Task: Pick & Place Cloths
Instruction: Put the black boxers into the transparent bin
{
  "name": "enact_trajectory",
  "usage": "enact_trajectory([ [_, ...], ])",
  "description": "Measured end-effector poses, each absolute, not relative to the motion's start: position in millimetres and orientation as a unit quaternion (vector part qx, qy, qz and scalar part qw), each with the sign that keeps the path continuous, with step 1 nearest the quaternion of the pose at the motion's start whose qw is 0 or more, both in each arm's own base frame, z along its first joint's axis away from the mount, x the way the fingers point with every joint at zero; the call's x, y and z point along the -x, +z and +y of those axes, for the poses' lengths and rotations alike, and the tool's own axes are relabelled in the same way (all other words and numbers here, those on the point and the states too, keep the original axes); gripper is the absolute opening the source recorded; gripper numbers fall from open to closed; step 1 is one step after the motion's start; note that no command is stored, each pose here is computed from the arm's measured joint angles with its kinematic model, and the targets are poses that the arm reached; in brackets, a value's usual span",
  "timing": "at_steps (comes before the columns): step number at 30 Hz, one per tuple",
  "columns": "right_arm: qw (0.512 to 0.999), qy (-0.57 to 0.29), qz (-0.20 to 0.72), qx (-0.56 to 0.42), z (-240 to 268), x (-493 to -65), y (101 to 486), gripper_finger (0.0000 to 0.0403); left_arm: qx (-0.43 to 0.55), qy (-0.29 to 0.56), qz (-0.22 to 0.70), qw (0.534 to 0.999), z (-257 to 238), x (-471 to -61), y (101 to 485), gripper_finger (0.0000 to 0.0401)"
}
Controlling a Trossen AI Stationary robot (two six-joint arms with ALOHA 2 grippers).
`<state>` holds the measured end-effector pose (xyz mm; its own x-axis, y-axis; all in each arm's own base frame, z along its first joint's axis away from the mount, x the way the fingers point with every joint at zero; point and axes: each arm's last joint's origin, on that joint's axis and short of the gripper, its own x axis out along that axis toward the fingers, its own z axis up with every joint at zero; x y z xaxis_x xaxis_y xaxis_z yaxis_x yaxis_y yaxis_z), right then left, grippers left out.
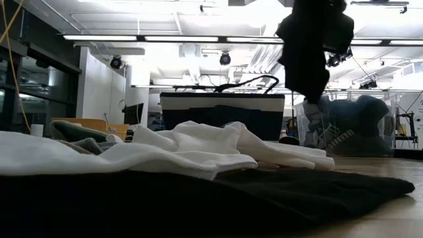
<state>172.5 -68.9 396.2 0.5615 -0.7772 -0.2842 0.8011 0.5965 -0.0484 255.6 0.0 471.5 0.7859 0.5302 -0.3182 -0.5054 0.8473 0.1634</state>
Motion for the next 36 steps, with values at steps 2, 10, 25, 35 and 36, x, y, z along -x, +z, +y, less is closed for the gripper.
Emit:
enact_trajectory([
  [2, 0.863, -0.480, 0.153, -0.037, -73, -165, 394, 0.0004, -0.025, 0.273, 0.193, 0.942, 0, -255, 468, 0.0376],
  [10, 0.775, -0.588, 0.234, -0.009, -90, -146, 380, 0.0004, -0.001, 0.267, 0.205, 0.941, -1, -253, 464, 0.0376],
  [25, 0.663, -0.608, 0.399, -0.178, -138, -131, 332, 0.0004, 0.015, 0.266, 0.202, 0.942, -1, -254, 464, 0.0376],
  [35, 0.595, -0.587, 0.508, -0.209, -188, -143, 288, 0.0004, 0.031, 0.246, 0.203, 0.947, -2, -254, 464, 0.0376],
  [36, 0.588, -0.584, 0.517, -0.215, -194, -144, 282, 0.0004, 0.032, 0.246, 0.203, 0.947, -2, -254, 464, 0.0376],
])
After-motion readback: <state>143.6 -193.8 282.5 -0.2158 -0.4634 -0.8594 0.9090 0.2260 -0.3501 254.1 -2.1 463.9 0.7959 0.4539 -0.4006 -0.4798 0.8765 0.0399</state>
